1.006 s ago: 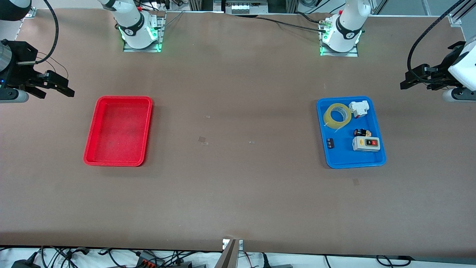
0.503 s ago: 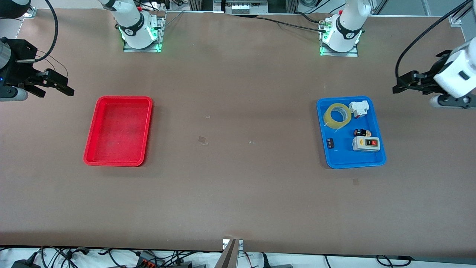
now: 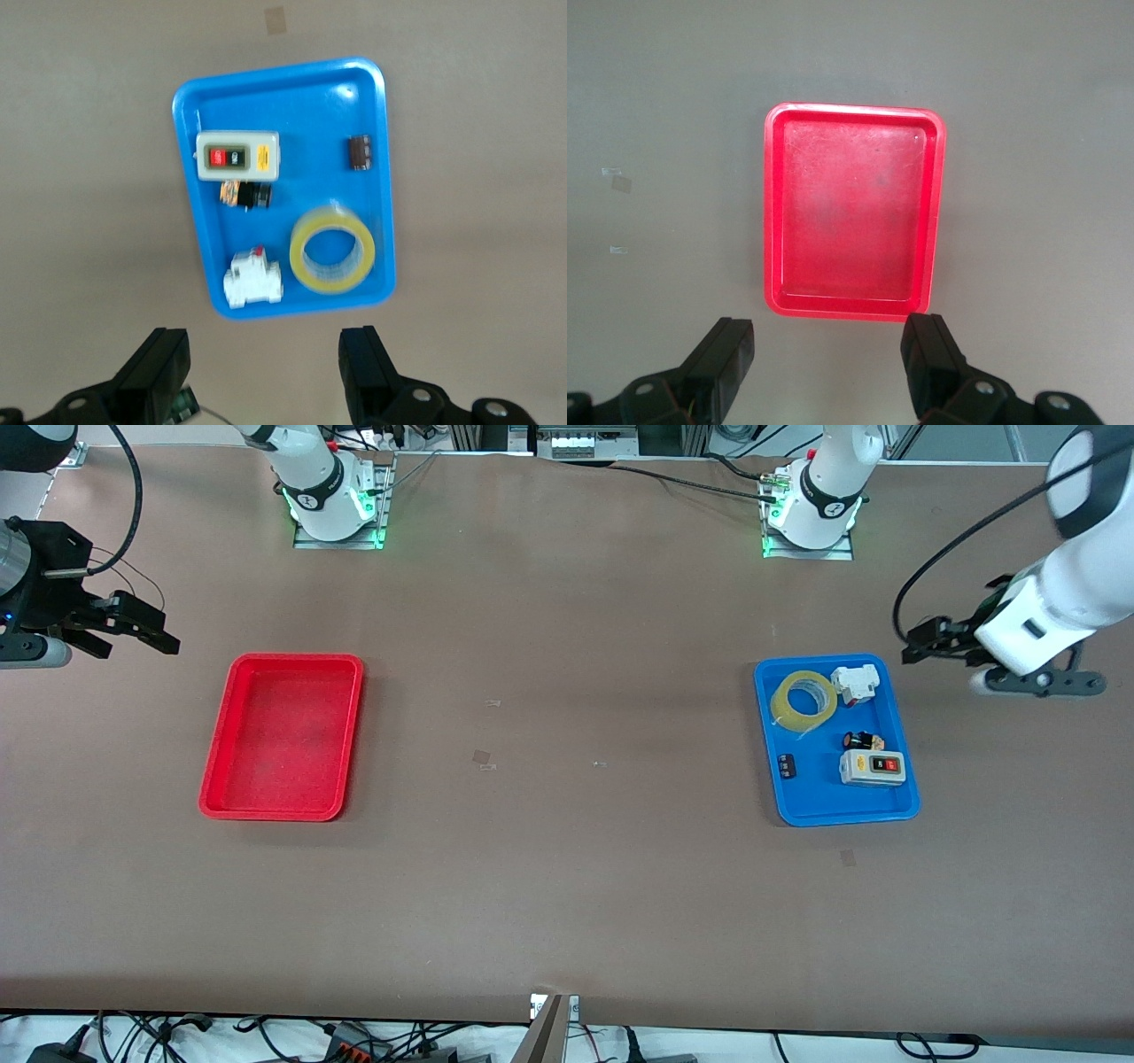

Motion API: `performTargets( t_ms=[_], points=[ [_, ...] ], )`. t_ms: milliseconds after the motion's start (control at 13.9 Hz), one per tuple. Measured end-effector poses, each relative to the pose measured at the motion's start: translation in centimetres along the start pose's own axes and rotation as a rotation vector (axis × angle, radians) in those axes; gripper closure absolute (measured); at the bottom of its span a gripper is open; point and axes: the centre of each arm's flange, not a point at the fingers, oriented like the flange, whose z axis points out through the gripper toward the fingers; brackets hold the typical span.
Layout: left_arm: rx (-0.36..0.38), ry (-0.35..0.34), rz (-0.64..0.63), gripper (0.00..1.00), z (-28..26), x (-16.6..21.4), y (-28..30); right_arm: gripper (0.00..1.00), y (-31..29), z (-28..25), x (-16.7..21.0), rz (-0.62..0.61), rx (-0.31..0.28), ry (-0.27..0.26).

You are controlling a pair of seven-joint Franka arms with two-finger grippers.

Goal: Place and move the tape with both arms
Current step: 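Lower the left gripper and grasp the yellow tape roll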

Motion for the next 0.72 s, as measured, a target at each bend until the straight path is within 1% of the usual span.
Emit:
performTargets(
  t_ms=[144, 215, 359, 575, 718],
  points=[
    [-0.001, 0.026, 0.000, 0.00, 6.5, 0.2, 0.0, 0.00, 0.0, 0.1, 0.0, 0.000, 0.000, -0.001],
    [-0.002, 0.017, 0.002, 0.00, 10.1, -0.1, 0.1, 0.00, 0.0, 0.1, 0.0, 0.000, 0.000, -0.001],
    [-0.003, -0.036, 0.010, 0.00, 15.3, -1.0, 0.6, 0.00, 0.0, 0.1, 0.0, 0.000, 0.000, -0.001],
    [-0.005, -0.091, 0.020, 0.00, 18.5, -1.0, 1.0, 0.00, 0.0, 0.1, 0.1, 0.000, 0.000, -0.001],
    [-0.007, -0.103, 0.027, 0.00, 20.4, -0.5, 1.4, 0.00, 0.0, 0.1, 0.1, 0.000, 0.000, -0.001]
  ],
)
